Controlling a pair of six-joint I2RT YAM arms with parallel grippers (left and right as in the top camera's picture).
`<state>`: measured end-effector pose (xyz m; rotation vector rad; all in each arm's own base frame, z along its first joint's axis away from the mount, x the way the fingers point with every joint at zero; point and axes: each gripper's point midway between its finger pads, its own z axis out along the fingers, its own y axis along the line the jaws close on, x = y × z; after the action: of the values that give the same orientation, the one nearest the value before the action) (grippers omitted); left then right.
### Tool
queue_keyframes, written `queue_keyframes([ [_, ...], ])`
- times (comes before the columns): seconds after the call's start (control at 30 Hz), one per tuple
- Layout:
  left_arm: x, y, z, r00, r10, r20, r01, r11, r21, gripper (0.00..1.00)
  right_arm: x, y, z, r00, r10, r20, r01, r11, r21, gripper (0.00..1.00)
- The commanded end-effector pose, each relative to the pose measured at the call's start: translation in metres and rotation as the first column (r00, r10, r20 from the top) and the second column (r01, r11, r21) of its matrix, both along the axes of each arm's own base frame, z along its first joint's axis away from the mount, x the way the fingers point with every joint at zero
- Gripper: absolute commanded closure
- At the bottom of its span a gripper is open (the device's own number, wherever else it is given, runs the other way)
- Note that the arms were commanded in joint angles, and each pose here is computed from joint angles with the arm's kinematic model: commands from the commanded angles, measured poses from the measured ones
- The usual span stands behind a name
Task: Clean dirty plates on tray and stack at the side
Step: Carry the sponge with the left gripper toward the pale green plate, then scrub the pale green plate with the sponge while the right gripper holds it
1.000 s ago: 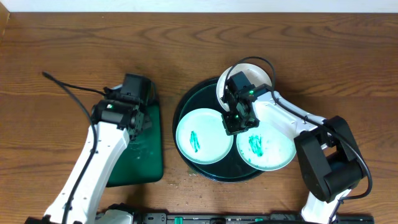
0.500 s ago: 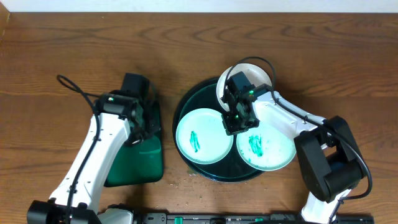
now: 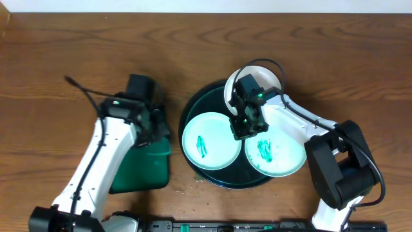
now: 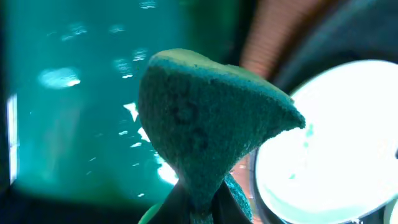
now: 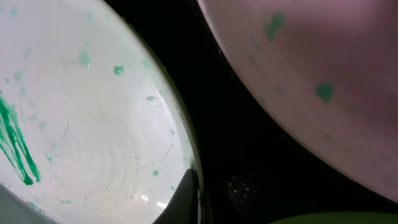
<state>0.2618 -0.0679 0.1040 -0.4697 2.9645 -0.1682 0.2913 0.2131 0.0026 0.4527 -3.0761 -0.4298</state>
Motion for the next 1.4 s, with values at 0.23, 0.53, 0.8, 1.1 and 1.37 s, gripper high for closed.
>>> queue_keyframes([
  [0.23,-0.002,-0.091,-0.037,0.985,-0.161,-0.054,0.151,0.977,-0.152,0.93,-0.012,-0.001,-0.010,0.999,0.014,-0.045,-0.016,1.000,-0.023,0.99],
  [0.53,-0.005,-0.122,-0.097,0.960,-0.203,-0.193,0.155,0.959,-0.238,0.93,-0.016,-0.003,-0.010,0.998,0.014,-0.060,-0.016,0.999,-0.031,0.99],
  [0.8,-0.010,-0.172,-0.098,0.927,-0.340,-0.156,0.234,0.853,-0.467,0.93,-0.016,-0.003,-0.010,0.998,0.014,-0.063,-0.016,0.999,-0.032,0.99],
  [1.1,-0.006,-0.193,-0.090,0.926,-0.366,-0.099,0.264,0.809,-0.525,0.93,-0.019,-0.004,-0.010,0.997,0.013,-0.073,-0.016,0.999,-0.038,0.99],
  [1.37,0.010,-0.097,-0.121,0.968,-0.160,-0.196,0.130,0.979,-0.155,0.93,-0.020,-0.005,-0.010,0.997,0.013,-0.077,-0.016,0.999,-0.040,0.99],
])
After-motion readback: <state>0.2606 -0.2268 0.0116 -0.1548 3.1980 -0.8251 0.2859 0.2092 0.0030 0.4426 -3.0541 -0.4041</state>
